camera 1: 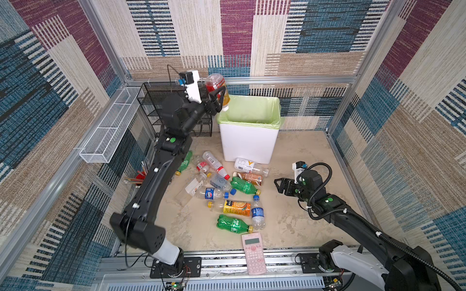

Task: Throw the plastic bottles in the bin
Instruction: Throw the plastic bottle into the trash bin, then pick up the plastic bottle from the bottom-center of the table.

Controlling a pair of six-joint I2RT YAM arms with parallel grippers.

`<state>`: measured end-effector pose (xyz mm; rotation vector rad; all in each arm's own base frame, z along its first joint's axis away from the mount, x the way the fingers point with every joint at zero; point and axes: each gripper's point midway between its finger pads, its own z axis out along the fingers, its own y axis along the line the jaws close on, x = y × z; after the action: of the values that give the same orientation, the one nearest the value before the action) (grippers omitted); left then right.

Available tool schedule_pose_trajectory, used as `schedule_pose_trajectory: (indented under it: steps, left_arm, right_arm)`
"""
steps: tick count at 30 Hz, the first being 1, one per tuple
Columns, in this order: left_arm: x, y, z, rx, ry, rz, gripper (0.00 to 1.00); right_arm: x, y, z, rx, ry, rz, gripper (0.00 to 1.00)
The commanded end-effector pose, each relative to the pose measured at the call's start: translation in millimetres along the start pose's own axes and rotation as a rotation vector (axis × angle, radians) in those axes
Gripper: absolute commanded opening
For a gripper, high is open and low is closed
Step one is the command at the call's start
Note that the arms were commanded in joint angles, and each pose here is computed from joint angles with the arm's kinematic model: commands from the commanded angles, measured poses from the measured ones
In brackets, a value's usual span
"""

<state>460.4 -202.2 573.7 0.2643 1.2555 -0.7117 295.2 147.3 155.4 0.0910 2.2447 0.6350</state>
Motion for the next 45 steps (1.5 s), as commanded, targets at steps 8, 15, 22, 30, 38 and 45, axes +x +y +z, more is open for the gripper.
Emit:
schedule_pose_trajectory:
  steps: [8, 15, 22, 30, 38, 45]
  left_arm:
    - [-99.5, -23.2, 6.0, -0.029, -0.284, 0.138, 0.99]
    - [-56.1, -20.5, -46.6, -0.074, -0.139, 0.052, 0.89]
    - [135.2, 18.0, -161.1, -0.305, 0.314, -0.220, 0.80]
    - [237.5, 34.5, -299.9, -0.607, 0.560, -0.406, 0.77]
    - [255.6, 34.5, -338.8, -0.686, 0.634, -0.429, 0.77]
    - [267.2, 32.5, -362.0, -0.727, 0.665, -0.465, 0.76]
  right_arm:
    - [1.0, -10.5, -14.8, 0.038, -0.047, 0.062, 0.86]
    - [10.6, -13.7, -12.8, 0.043, -0.013, 0.064, 0.85]
    - [37.8, -4.1, -3.1, -0.016, 0.101, 0.015, 0.82]
    - [91.8, 39.3, 7.2, -0.126, 0.324, -0.082, 0.80]
    - [108.8, 54.3, 13.4, -0.130, 0.429, -0.043, 0.78]
    - [137.4, 55.2, 26.5, -0.083, 0.537, -0.026, 0.78]
